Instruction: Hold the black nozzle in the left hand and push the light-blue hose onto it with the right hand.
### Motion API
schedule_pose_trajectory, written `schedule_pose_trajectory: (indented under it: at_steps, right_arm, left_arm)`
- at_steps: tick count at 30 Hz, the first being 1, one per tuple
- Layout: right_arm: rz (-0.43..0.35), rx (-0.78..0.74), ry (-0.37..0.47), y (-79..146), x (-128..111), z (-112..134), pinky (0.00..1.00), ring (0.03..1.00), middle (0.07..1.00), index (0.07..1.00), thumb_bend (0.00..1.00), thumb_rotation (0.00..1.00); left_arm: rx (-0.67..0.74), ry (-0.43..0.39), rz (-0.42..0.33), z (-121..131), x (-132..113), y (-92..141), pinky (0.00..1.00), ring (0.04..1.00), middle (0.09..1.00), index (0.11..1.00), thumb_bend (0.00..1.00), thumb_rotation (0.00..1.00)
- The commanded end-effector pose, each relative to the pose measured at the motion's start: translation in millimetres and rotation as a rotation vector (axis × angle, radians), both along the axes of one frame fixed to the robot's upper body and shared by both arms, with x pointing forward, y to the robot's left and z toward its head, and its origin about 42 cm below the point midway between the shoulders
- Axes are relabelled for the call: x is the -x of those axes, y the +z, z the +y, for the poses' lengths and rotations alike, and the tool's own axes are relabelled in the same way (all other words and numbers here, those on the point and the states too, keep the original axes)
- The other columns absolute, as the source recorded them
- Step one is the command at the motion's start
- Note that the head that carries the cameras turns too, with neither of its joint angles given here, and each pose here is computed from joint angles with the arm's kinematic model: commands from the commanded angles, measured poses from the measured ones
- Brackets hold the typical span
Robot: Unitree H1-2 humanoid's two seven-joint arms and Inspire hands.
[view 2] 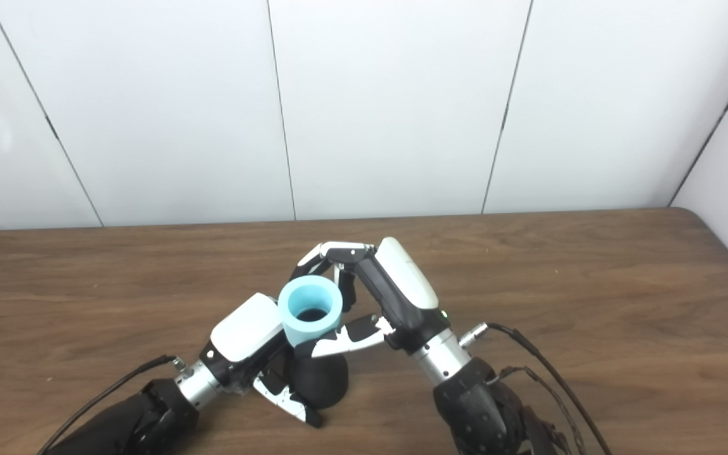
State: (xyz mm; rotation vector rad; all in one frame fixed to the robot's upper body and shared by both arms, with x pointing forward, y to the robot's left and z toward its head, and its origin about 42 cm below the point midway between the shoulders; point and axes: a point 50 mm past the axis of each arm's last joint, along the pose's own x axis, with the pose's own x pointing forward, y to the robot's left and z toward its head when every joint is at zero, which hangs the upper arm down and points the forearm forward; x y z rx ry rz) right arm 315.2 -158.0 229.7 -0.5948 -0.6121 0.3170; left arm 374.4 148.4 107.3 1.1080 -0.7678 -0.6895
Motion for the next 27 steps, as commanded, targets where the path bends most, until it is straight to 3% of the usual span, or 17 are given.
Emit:
schedule_pose_trajectory:
  at_steps: [1, 6, 7, 9, 10, 13, 19, 20, 22, 27]
  right_arm:
    - [-0.03, -0.016, -0.002, 26, -6, 3, 0.13, 0.201, 0.469, 0.491, 0.52, 0.0]
    - [0.035, -0.025, -0.012, 31, -8, 2, 0.09, 0.138, 0.471, 0.486, 0.52, 0.0]
    - [0.042, -0.025, -0.012, 33, -9, 2, 0.08, 0.131, 0.47, 0.486, 0.52, 0.0]
    - [0.05, -0.026, -0.013, 34, -10, 2, 0.09, 0.14, 0.47, 0.486, 0.52, 0.0]
    - [0.053, -0.025, -0.013, 35, -10, 2, 0.09, 0.141, 0.47, 0.486, 0.52, 0.0]
    - [0.076, -0.02, -0.017, 37, -11, 2, 0.08, 0.128, 0.469, 0.486, 0.52, 0.0]
    - [0.119, -0.009, -0.013, 41, -12, 3, 0.06, 0.106, 0.469, 0.486, 0.52, 0.0]
    - [0.125, -0.006, -0.011, 42, -12, 3, 0.05, 0.098, 0.329, 0.487, 0.51, 0.06]
    - [0.14, -0.003, -0.012, 42, -13, 3, 0.04, 0.088, 0.213, 0.488, 0.51, 0.11]
    - [0.183, -0.026, -0.014, 39, -14, 2, 0.04, 0.084, 0.173, 0.488, 0.5, 0.13]
  left_arm:
    - [-0.024, -0.038, 0.341, -31, 107, -111, 0.19, 0.249, 0.467, 0.487, 0.52, 0.0]
    - [-0.024, -0.037, 0.347, -31, 107, -111, 0.18, 0.241, 0.473, 0.484, 0.52, 0.0]
    - [-0.024, -0.037, 0.349, -31, 107, -111, 0.18, 0.251, 0.426, 0.504, 0.52, 0.0]
    - [-0.025, -0.038, 0.349, -31, 107, -111, 0.19, 0.248, 0.461, 0.489, 0.52, 0.0]
    - [-0.027, -0.04, 0.347, -31, 107, -111, 0.19, 0.256, 0.422, 0.506, 0.52, 0.0]
    - [-0.028, -0.04, 0.34, -31, 107, -111, 0.18, 0.236, 0.467, 0.486, 0.52, 0.0]
    - [-0.025, -0.042, 0.343, -32, 107, -111, 0.17, 0.228, 0.472, 0.484, 0.52, 0.0]
    - [-0.025, -0.041, 0.344, -33, 107, -111, 0.18, 0.238, 0.473, 0.484, 0.52, 0.0]
    - [-0.025, -0.041, 0.344, -33, 107, -111, 0.2, 0.263, 0.42, 0.512, 0.52, 0.0]
    - [-0.02, -0.039, 0.348, -32, 108, -111, 0.17, 0.222, 0.471, 0.484, 0.52, 0.0]
